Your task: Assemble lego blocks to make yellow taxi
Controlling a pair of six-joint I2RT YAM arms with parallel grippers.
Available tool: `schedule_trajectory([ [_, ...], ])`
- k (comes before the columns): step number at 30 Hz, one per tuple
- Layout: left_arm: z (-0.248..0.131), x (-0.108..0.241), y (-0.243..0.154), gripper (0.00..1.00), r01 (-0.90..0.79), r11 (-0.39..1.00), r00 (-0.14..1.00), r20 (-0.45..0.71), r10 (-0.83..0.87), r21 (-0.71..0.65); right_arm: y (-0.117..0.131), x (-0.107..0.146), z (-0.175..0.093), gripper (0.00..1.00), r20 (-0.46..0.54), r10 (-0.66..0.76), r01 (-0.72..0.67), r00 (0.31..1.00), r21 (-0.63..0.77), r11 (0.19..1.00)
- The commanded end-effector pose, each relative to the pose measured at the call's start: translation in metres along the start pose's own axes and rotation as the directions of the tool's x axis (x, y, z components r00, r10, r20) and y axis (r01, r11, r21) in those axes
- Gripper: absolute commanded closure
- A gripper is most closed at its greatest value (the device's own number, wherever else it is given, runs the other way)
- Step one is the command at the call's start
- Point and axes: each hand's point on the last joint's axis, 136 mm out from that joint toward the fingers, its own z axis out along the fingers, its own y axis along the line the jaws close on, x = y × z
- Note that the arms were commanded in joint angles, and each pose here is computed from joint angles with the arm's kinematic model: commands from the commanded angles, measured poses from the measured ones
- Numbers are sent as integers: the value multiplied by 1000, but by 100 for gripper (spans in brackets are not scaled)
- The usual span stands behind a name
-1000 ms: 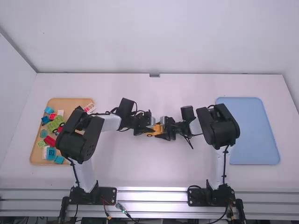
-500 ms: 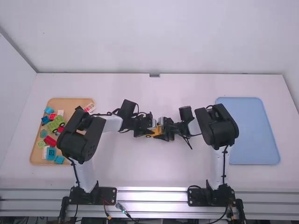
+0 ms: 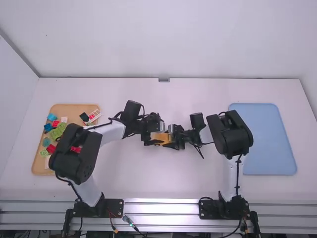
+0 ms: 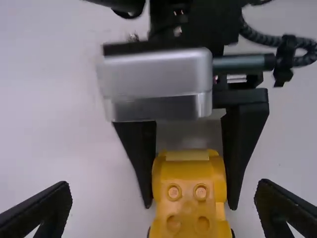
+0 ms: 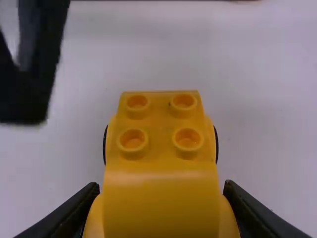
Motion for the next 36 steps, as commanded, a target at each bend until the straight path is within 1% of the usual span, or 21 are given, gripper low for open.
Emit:
schedule_trajectory([
  [1,-26,-15,9,1,-1,1000,997,73,3,-28,1,8,2,42,-26,16,-16,1000,3,1000],
  [6,-83,-22,34,1,62,992,984,172,-42,-113,1,7,2,42,-22,21,-21,1000,2,1000],
  [8,-102,-16,45,1,118,980,980,179,-89,-159,-3,4,2,42,-16,56,-56,998,14,998],
  [10,-128,-2,63,1,244,943,960,197,-201,-225,-13,-4,1,42,10,133,-133,991,45,990],
  [11,-130,0,65,1,261,937,956,198,-217,-234,-15,-5,0,42,15,140,-141,990,49,989],
  [15,-152,35,87,1,458,815,889,178,-422,-356,-40,-23,-22,37,60,208,-214,976,127,969],
  [19,-158,60,98,1,508,718,846,119,-520,-475,-66,-36,-55,39,53,255,-260,965,257,931],
  [22,-163,71,103,1,513,677,828,97,-552,-528,-91,-39,-103,40,18,284,-264,959,425,866],
  [23,-163,72,103,1,512,675,828,95,-553,-531,-93,-39,-109,40,13,291,-266,957,444,856],
  [25,-164,73,103,1,513,671,826,95,-555,-535,-106,-35,-145,40,-12,335,-272,942,560,783],
  [26,-164,73,103,1,512,672,827,94,-555,-535,-112,-30,-172,41,-22,369,-272,929,634,723],
  [27,-163,73,103,1,511,672,827,92,-555,-536,-113,-28,-179,41,-24,380,-274,925,651,707],
  [28,-164,74,104,1,506,672,829,89,-553,-540,-118,-17,-212,41,-24,429,-277,903,730,625],
  [29,-165,74,104,1,499,677,833,84,-546,-541,-119,-9,-231,44,-22,460,-279,888,770,574],
  [30,-165,74,104,1,487,686,841,77,-536,-540,-119,-3,-242,44,-20,478,-279,878,791,545],
  [31,-163,72,103,1,465,703,854,62,-517,-538,-118,8,-264,44,-11,518,-282,856,828,484],
  [32,-162,72,103,1,451,711,861,52,-506,-539,-114,19,-284,44,9,559,-294,829,858,422],
  [33,-162,71,103,1,442,718,867,49,-497,-539,-109,35,-311,44,62,614,-322,787,890,323],
  [34,-162,71,103,1,441,718,867,49,-496,-539,-108,37,-314,44,69,619,-325,782,893,312],
  [35,-163,71,104,1,442,715,867,53,-495,-542,-102,49,-333,44,117,656,-347,746,909,232],
  [36,-163,70,105,1,440,715,869,55,-492,-543,-96,56,-346,44,141,673,-354,726,916,190],
])
